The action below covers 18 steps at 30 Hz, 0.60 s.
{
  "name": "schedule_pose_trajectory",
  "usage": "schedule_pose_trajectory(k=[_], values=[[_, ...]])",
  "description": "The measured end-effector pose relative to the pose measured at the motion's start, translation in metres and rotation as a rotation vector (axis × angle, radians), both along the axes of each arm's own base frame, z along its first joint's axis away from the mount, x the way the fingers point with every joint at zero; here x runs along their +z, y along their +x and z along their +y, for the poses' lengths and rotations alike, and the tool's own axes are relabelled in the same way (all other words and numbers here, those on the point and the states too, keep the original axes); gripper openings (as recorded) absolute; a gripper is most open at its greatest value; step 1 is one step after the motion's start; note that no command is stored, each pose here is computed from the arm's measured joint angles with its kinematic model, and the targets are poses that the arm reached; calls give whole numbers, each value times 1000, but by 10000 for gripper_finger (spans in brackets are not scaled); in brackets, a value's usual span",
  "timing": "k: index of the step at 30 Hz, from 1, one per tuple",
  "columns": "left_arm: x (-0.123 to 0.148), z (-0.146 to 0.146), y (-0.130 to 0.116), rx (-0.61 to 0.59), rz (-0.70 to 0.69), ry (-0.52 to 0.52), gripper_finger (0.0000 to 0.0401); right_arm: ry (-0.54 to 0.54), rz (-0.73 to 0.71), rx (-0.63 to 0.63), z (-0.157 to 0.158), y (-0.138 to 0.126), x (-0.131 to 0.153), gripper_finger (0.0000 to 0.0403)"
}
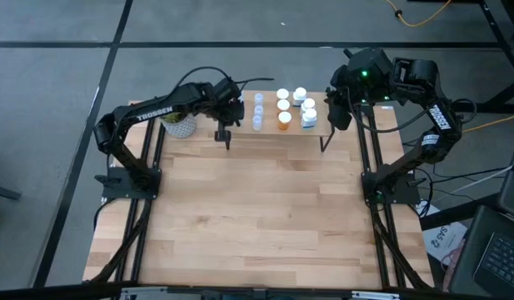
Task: Pick and place medicine bottles onto shelf by color
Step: Adjust the pill bottles on the shelf
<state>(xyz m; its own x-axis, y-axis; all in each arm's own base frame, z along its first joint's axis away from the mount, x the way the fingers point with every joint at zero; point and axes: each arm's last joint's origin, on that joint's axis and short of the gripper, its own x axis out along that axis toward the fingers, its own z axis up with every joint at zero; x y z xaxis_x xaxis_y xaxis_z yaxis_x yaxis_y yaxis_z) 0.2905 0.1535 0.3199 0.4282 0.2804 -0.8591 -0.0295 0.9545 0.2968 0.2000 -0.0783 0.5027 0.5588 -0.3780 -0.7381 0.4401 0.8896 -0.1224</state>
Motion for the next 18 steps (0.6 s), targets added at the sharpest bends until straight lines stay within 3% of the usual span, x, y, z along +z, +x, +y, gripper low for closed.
schedule_pose_trajectory(k=[6,13,18], values=[[0,-4,2,-17,2,-7,0,0,0,1,0,0,0,84],[15,-29,15,-125,-54,11,0,25,-9,23,1,0,0,84],[5,-33,29,-159,-53,18,0,28,-11,21,1,0,0,84]])
